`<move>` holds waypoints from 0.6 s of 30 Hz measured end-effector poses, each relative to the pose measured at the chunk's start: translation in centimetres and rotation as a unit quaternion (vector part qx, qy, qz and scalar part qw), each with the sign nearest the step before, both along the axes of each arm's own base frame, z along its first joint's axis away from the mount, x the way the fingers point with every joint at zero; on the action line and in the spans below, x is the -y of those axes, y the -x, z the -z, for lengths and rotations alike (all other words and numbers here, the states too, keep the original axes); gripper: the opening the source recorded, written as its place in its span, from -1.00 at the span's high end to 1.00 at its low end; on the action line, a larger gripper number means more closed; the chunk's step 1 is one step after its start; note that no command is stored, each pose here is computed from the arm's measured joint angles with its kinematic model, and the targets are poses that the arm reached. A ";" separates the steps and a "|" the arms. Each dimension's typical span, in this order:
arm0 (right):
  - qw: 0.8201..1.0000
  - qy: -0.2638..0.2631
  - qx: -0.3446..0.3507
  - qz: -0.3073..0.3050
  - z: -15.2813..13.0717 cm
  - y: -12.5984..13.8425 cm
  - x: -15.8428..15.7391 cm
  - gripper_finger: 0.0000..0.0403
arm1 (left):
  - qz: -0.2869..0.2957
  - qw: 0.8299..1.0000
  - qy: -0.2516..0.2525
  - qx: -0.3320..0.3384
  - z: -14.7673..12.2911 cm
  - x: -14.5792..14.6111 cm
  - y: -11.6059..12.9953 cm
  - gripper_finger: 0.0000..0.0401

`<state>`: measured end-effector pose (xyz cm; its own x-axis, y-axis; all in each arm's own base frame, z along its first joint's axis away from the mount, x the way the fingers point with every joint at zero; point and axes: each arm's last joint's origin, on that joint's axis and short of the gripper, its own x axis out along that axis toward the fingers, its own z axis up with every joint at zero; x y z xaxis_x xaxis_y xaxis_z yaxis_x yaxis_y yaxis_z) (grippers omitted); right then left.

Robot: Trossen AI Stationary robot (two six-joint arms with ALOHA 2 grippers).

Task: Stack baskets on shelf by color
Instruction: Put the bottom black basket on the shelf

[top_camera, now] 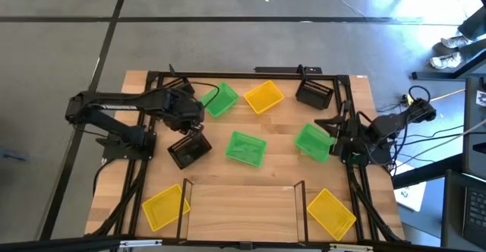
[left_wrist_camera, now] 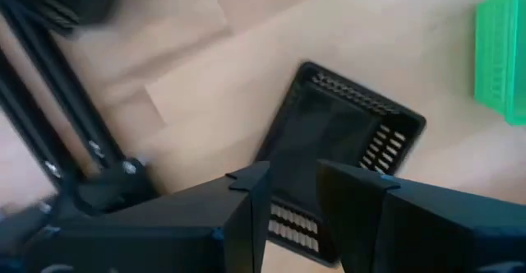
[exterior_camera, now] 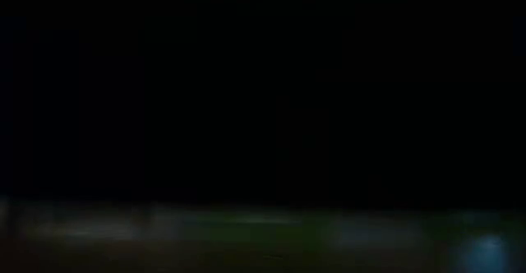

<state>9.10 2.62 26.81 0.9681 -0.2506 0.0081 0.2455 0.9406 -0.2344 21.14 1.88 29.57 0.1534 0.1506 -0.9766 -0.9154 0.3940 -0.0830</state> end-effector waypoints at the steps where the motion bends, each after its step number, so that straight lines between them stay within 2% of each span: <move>1: 1.000 0.001 -0.002 0.000 -0.4 -0.2 -0.1 0.94 | -0.003 1.000 0.004 -0.006 0.4 -0.1 0.0 0.55; 10: 1.000 0.008 -0.015 0.000 -2.7 -1.3 -0.7 0.94 | 0.005 0.998 0.012 -0.069 4.6 -0.7 -0.2 0.55; 18: 0.999 0.016 -0.033 0.000 -2.7 -1.8 -1.0 0.94 | 0.049 0.997 0.020 -0.052 7.2 -0.8 -0.5 0.55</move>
